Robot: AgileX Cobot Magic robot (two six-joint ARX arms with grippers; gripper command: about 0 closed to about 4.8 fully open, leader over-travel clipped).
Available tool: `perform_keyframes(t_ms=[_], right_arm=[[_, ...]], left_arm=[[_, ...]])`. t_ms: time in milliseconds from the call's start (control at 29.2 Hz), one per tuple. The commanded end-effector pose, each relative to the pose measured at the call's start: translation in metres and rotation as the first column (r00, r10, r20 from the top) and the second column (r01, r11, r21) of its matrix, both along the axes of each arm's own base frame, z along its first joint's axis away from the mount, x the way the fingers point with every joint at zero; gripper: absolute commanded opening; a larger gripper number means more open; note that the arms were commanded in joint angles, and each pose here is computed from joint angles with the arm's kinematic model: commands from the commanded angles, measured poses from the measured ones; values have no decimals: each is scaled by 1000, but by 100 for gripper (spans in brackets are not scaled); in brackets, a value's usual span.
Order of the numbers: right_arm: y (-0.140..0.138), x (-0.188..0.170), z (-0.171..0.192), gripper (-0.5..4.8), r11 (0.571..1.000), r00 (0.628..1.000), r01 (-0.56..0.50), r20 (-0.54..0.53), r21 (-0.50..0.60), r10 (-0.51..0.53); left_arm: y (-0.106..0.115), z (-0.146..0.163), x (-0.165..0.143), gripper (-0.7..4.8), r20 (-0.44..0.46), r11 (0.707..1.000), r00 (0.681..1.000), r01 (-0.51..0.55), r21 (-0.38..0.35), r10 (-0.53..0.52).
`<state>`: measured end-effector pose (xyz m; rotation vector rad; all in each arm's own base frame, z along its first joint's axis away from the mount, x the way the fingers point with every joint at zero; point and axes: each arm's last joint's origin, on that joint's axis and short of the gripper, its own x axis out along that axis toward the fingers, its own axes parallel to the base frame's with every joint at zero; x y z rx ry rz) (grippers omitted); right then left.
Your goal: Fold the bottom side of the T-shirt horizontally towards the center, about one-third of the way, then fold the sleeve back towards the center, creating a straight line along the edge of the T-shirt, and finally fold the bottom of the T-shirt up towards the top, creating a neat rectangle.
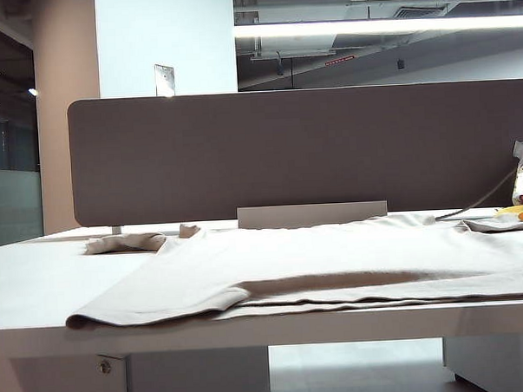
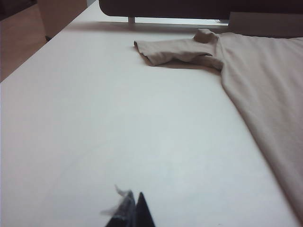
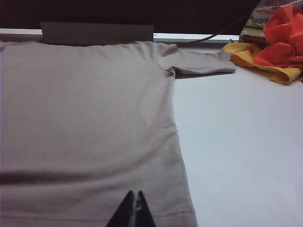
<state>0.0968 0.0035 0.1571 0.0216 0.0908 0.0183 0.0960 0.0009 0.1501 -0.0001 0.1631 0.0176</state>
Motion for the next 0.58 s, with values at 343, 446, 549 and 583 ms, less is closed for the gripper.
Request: perform_keyframes(t_ms=[343,446,549,583], right_arm=[[0,1,3,-6,998,999,10,44,65,-13],[-2,0,3,-6,989,997,68,34,129,-72],[-3,0,2,-6,980,994,102,13,171,-106],[-3,0,2,-6,978,994,102,13,180,-106]], left_arm=[[-3,-1,0,-5,-3,966,999,44,-255,-46],[-4,-1,0,-6,-3,958,995,99,-268,-103],[-6,0,0,-6,0,948,987,154,-277,-161],[-6,0,-1,-6,0,945,985,167,-281,-174]])
